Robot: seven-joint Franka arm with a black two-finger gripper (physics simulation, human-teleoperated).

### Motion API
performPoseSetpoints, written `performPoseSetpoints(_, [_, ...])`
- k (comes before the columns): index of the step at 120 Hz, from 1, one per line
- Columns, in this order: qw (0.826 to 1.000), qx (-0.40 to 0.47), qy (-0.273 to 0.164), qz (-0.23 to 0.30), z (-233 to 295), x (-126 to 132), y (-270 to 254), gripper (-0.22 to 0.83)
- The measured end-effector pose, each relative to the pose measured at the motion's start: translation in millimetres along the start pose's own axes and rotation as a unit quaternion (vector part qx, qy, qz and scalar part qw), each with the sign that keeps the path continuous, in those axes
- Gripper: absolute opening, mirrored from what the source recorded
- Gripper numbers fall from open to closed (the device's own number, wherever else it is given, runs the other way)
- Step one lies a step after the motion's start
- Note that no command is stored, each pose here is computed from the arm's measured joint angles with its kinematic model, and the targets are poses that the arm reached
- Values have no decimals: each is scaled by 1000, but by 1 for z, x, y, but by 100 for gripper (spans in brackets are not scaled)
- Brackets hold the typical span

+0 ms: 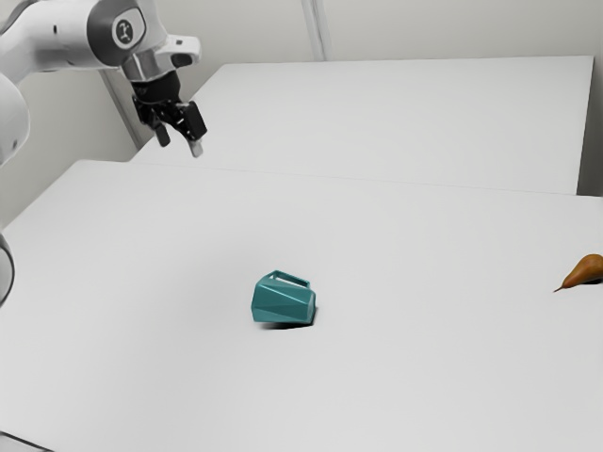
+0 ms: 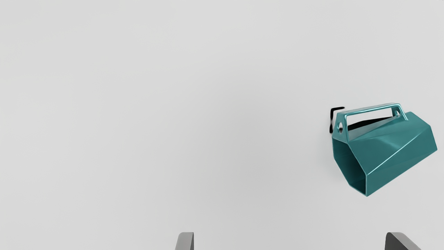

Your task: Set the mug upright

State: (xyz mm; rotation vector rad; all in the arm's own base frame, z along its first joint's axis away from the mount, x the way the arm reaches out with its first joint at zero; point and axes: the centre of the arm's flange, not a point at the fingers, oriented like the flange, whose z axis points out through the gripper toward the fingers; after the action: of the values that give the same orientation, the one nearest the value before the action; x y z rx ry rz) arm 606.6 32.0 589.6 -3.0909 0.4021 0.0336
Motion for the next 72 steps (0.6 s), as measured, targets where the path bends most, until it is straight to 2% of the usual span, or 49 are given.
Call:
performPoseSetpoints(23, [1000, -3, 7, -16, 3, -8, -4, 62])
performPoseSetpoints(36, [999, -32, 23, -31, 29, -42, -2, 61])
performPoseSetpoints(44, [995, -67, 41, -56, 56, -53, -6, 61])
performPoseSetpoints(56, [982, -130, 68, -115, 107, -67, -13, 61])
performPoseSetpoints(72, [952, -218, 115, -184, 141, -83, -9, 62])
